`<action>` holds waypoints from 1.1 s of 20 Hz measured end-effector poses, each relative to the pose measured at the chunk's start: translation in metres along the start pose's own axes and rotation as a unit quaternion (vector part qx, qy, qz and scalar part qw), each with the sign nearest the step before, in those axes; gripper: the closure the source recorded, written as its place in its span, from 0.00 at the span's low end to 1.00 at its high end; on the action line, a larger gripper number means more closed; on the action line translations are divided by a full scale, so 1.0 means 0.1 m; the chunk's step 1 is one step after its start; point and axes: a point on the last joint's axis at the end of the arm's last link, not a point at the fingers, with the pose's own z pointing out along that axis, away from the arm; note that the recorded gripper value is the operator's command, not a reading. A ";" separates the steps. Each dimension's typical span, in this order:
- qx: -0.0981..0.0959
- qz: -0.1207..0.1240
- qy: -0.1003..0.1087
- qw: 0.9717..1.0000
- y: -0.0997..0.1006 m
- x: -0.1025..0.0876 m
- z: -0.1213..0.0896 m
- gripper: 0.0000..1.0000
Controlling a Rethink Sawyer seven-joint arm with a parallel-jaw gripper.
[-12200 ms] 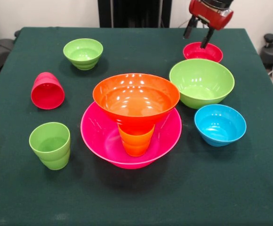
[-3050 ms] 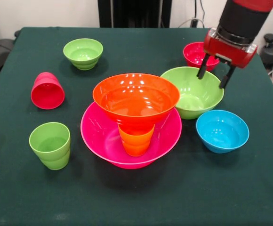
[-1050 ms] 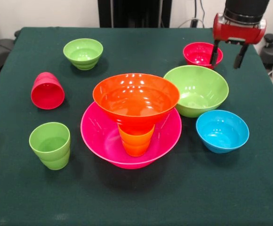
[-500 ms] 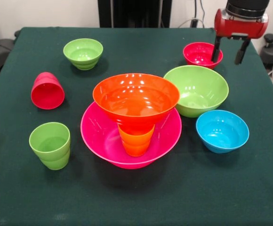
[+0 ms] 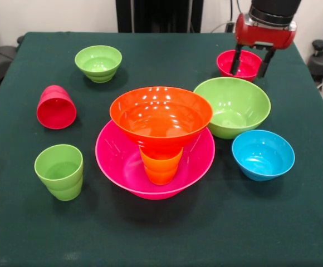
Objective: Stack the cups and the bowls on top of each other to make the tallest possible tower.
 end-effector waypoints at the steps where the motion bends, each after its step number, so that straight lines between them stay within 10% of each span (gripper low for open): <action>1: 0.002 0.001 0.000 1.000 -0.03 0.00 0.00 0.00; 22: 0.012 0.006 0.028 1.000 -0.15 0.17 0.27 0.00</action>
